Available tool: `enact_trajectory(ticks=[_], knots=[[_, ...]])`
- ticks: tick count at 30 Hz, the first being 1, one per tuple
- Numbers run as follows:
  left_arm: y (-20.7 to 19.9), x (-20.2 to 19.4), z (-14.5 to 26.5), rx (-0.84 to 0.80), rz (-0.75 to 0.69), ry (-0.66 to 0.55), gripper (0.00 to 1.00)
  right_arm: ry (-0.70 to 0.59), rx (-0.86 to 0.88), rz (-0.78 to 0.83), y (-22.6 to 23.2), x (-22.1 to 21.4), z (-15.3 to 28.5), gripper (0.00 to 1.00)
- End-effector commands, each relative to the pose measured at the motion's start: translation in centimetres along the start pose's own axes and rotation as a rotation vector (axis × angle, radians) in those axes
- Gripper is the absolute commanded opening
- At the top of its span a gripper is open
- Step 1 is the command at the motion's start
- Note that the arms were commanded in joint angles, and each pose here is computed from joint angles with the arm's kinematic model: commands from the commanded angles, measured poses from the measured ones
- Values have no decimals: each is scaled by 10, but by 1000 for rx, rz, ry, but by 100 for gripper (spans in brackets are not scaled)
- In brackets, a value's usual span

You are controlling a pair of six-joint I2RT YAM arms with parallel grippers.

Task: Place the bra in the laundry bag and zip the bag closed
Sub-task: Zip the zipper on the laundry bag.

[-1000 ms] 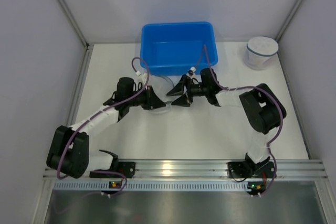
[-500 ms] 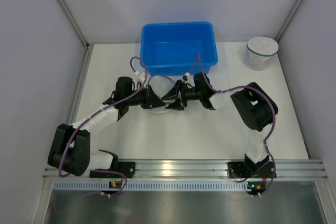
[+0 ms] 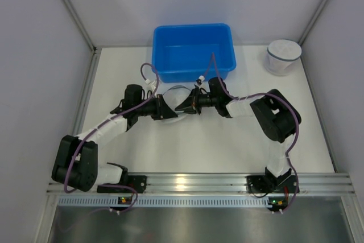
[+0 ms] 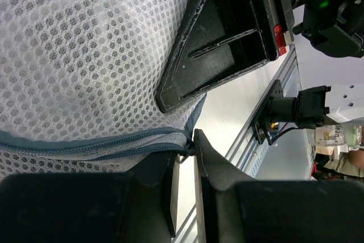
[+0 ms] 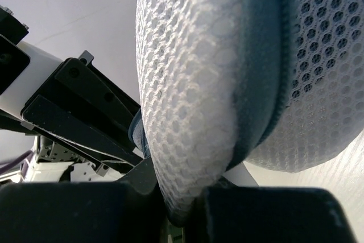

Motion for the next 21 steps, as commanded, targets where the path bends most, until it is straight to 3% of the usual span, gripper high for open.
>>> enact_trajectory(ticks=[1,14,21], knots=[[-21,1,15,-140,-55,43,5,-223,-43,47,-3,40,11,0],[-18,14,7,-147,-59,-2,27,-192,19,58,5,29,11,0],[-17,17,4,-146,-61,-23,28,-185,41,71,10,26,10,0]])
Point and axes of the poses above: each gripper's point midway between its finger pads, its own z axis back along the fingers, its own y axis along the line the jaws close on, x = y × z, the point moved 9 cm from there along z, back along the fingers, and after that the axes turned 4 degrees about -z, right-handed, at the moved point
